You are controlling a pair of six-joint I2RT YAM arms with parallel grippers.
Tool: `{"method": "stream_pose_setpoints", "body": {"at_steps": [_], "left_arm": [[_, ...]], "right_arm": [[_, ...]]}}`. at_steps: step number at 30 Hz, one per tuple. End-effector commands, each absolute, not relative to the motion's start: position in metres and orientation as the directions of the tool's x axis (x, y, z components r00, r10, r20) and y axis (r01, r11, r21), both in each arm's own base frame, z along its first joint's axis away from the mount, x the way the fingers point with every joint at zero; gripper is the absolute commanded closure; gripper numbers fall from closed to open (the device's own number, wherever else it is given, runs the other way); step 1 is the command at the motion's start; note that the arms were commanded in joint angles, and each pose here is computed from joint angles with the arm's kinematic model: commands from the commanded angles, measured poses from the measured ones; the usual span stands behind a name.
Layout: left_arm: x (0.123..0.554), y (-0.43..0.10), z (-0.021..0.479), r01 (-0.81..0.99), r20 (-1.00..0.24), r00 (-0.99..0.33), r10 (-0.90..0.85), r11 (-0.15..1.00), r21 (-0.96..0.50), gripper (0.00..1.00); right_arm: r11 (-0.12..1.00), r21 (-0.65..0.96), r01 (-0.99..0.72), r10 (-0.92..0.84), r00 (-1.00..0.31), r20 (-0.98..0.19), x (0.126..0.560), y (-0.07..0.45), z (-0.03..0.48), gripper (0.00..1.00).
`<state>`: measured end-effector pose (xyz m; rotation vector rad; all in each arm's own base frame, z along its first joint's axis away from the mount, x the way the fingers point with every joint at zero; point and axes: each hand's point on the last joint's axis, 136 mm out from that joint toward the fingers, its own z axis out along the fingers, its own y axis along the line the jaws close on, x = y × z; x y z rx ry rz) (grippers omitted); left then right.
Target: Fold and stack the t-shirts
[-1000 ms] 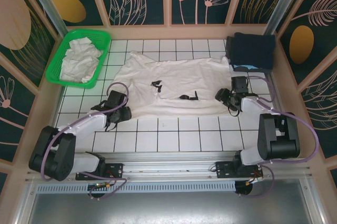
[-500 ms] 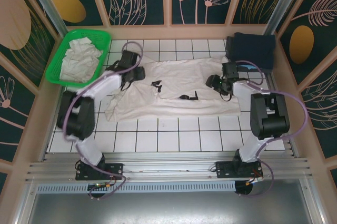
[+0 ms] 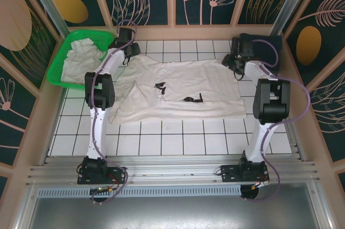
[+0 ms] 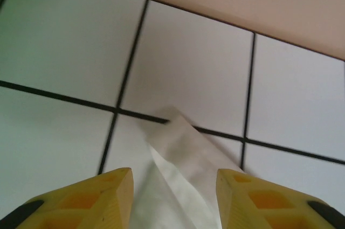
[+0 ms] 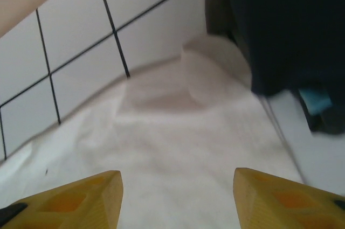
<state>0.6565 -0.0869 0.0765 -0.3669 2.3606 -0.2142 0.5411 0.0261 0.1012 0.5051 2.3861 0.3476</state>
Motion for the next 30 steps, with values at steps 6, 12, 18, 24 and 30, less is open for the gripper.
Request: {"method": "stream_pose_setpoints", "body": {"at_steps": [6,12,18,24,30], "left_arm": [[0.667,-0.108,0.048,-0.180,-0.608,-0.708,-0.358,0.925,-0.335,0.53],[0.669,-0.108,0.027,-0.182,-0.588,-0.718,-0.373,0.916,-0.358,0.55],[0.671,-0.111,0.016,-0.169,-0.568,-0.729,-0.382,0.904,-0.392,0.68],[0.675,-0.114,0.021,-0.147,-0.578,-0.718,-0.387,0.897,-0.417,0.69],[0.675,-0.116,0.024,-0.120,-0.590,-0.722,-0.362,0.905,-0.408,0.91]], "right_arm": [[0.929,0.243,0.280,0.370,-0.728,-0.578,0.599,0.009,0.075,0.45],[0.947,0.205,0.247,0.321,-0.740,-0.591,0.622,0.015,0.065,0.46],[0.955,0.155,0.252,0.294,-0.747,-0.596,0.623,0.014,0.053,0.52],[0.957,0.128,0.260,0.284,-0.755,-0.591,0.620,0.010,0.045,0.55],[0.959,0.119,0.259,0.277,-0.755,-0.594,0.620,0.009,0.047,0.69]]}}
